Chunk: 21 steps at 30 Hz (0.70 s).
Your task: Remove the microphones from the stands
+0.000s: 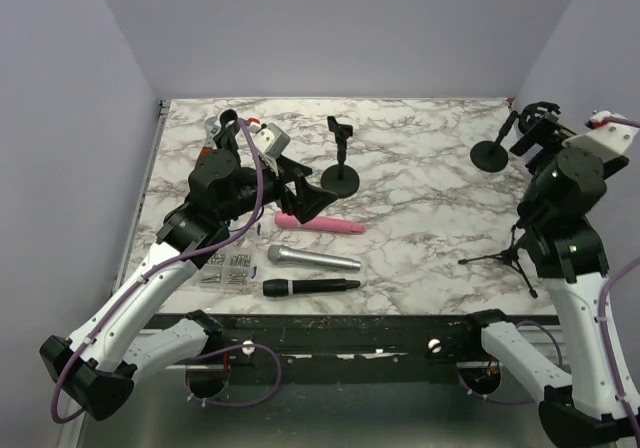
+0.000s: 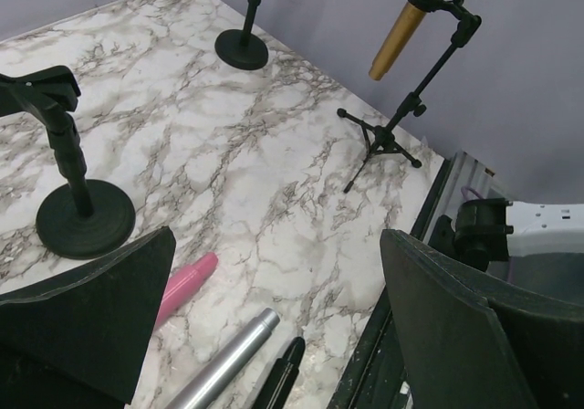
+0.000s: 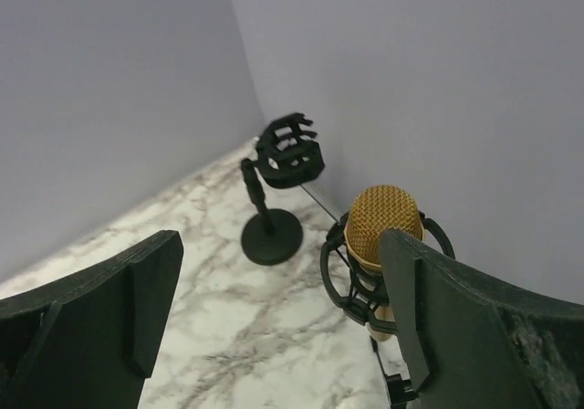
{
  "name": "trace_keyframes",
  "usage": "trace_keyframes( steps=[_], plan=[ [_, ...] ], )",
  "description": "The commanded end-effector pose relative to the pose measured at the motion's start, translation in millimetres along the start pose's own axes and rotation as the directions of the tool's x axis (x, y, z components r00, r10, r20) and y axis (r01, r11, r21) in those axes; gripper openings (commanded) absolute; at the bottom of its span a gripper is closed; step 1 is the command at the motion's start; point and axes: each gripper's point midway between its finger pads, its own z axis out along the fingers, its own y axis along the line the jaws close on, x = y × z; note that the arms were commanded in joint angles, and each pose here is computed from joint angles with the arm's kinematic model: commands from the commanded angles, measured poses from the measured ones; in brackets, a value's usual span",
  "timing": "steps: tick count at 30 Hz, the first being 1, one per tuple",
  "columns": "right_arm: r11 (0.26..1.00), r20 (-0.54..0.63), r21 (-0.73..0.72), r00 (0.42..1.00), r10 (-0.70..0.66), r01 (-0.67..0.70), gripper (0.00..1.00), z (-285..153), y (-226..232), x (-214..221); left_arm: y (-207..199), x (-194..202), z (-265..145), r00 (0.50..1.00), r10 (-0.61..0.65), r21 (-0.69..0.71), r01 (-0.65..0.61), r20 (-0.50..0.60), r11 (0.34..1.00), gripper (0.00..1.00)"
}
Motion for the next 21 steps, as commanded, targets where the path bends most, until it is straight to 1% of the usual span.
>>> trace_keyframes(
  steps=[1, 8, 13, 18, 21],
  plan=[
    [0.974, -0.107, 0.165, 0.984, -0.140, 0.157, 0.98, 5.9, -25.0, 22.7, -10.6, -2.7, -1.6, 1.000, -0.010, 0.046, 0.010, 0.003, 0.999, 0.98],
    [0.934, -0.148, 0.283, 0.972, -0.184, 0.220, 1.00, 10.7, -40.3, 39.6, -11.4, -6.2, -4.9, 1.000, 0.001, 0.039, -0.002, 0.018, 0.999, 0.99],
    [0.909, -0.143, 0.351, 0.972, -0.185, 0.224, 0.99, 10.4, -50.7, 35.7, -14.4, -4.2, -3.3, 1.000, -0.013, 0.060, 0.012, 0.009, 0.998, 0.99],
    [0.888, -0.166, 0.378, 0.963, -0.212, 0.261, 0.99, 16.4, -60.9, 45.1, -15.4, -4.5, -3.1, 1.000, -0.016, 0.067, 0.015, 0.011, 0.998, 0.99],
    [0.882, -0.191, 0.379, 0.956, -0.222, 0.280, 0.99, 24.6, -65.3, 58.2, -14.9, -3.9, -3.0, 1.000, -0.016, 0.065, 0.016, 0.010, 0.998, 0.99]
  ],
)
